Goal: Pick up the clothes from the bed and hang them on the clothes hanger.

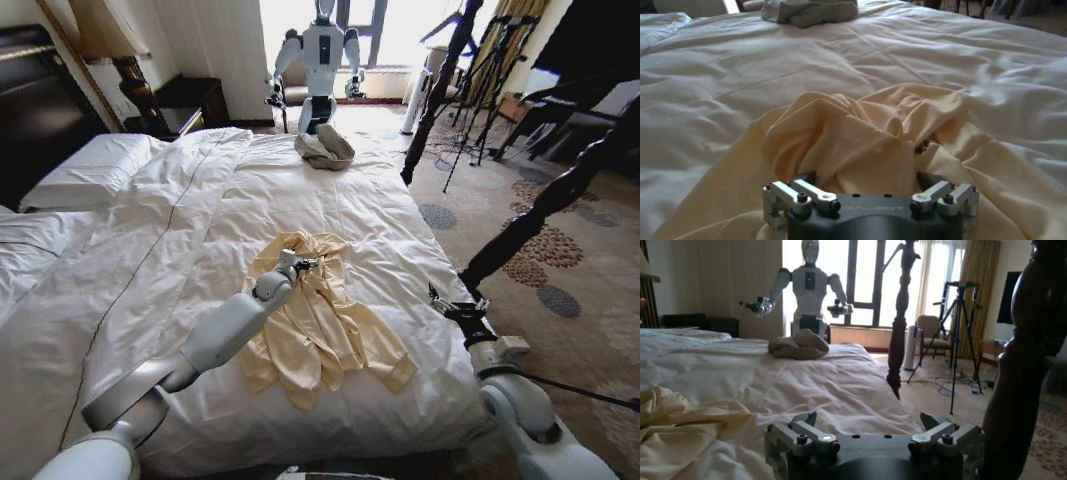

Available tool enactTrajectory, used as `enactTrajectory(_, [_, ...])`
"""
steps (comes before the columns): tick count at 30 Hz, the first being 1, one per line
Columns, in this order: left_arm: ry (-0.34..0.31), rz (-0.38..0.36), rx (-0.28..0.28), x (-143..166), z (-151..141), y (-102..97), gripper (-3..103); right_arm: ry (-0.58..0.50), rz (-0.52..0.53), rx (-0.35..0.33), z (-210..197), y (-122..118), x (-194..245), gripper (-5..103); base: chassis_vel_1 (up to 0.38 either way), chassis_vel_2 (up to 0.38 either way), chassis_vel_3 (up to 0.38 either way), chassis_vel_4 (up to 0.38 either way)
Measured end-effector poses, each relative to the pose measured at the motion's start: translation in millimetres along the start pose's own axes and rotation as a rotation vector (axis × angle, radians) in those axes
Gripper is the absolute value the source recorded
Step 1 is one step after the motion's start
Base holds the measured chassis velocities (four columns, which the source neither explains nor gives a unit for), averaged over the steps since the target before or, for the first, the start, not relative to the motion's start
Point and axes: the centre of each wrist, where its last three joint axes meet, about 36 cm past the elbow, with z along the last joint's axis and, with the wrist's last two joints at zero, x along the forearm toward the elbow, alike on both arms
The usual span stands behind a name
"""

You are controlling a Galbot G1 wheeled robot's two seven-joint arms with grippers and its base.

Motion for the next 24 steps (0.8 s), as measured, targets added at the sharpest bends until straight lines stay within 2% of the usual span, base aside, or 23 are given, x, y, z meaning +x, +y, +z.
enactTrajectory(4, [0.017,-0.027,-0.036,-6,9,3.2,102,0.002,0.008,-0.002,2,0,1,100,0.000,0.000,0.000,0.000])
enactTrajectory(8, [0.031,-0.065,-0.056,-17,16,9.7,92,0.004,0.013,-0.005,4,1,3,100,0.000,0.000,0.000,0.000])
enactTrajectory(10, [0.028,-0.073,-0.043,-18,14,15.5,84,0.004,0.014,-0.005,4,1,4,100,0.000,0.000,0.000,0.000])
enactTrajectory(11, [0.028,-0.073,-0.043,-18,14,15.5,84,0.004,0.014,-0.005,4,1,4,100,0.000,0.000,0.000,0.000])
enactTrajectory(15, [0.017,-0.058,0.014,-9,2,24.4,72,0.008,0.019,-0.005,6,2,6,100,0.000,0.000,0.000,0.000])
enactTrajectory(16, [0.017,-0.058,0.014,-9,2,24.4,72,0.008,0.019,-0.005,6,2,6,100,0.000,0.000,0.000,0.000])
enactTrajectory(19, [0.014,-0.031,0.039,0,-4,25.3,59,0.007,0.022,-0.007,6,3,7,100,0.000,0.000,0.000,0.000])
enactTrajectory(22, [0.015,-0.023,0.048,1,-6,24.4,56,0.006,0.023,-0.007,5,3,6,100,0.000,0.000,0.000,0.000])
enactTrajectory(23, [0.016,-0.020,0.055,2,-7,24.3,48,0.006,0.024,-0.006,5,3,6,100,0.000,0.000,0.000,0.000])
enactTrajectory(24, [0.016,-0.019,0.061,2,-7,24.4,48,0.006,0.024,-0.006,5,3,6,100,0.000,0.000,0.000,0.000])
